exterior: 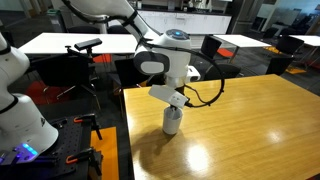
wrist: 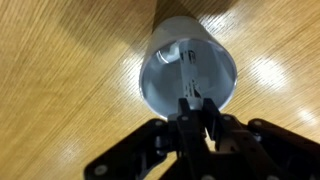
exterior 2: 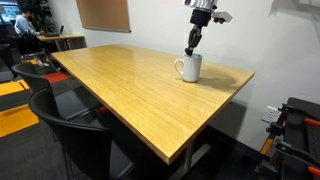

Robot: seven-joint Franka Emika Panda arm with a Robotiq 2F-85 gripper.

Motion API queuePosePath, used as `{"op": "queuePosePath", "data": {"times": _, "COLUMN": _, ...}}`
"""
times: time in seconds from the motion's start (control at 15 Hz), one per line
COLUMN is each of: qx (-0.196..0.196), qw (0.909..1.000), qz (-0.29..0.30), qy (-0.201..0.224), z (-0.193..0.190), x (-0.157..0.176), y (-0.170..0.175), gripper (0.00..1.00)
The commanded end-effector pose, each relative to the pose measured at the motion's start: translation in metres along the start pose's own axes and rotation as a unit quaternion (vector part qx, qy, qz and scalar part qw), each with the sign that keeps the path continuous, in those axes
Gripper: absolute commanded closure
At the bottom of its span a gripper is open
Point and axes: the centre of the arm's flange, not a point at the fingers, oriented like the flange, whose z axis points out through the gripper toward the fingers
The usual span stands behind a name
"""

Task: Remove the marker out of the cup and put it on the table

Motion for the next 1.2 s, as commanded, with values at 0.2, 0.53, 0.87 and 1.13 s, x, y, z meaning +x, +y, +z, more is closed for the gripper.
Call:
{"op": "queuePosePath", "data": {"times": 0.2, "qx": -0.033, "qw": 0.9986, "qz": 0.008, "qy": 0.040, "z": -0.054, "x": -0.008, "y": -0.020, "gripper": 0.95}}
{"op": "queuePosePath", "data": {"times": 0.53, "qx": -0.075, "qw": 0.9947, "qz": 0.001, "qy": 0.070, "z": -0.104, "x": 0.003, "y": -0.027, "gripper": 0.95}}
{"op": "queuePosePath", "data": {"times": 0.87, "qx": -0.049, "qw": 0.9944, "qz": -0.020, "qy": 0.092, "z": -0.137, "x": 0.027, "y": -0.037, "gripper": 0.95}}
{"op": "queuePosePath", "data": {"times": 1.13, "qx": 0.027, "qw": 0.9952, "qz": -0.048, "qy": 0.081, "z": -0.134, "x": 0.044, "y": -0.054, "gripper": 0.95}}
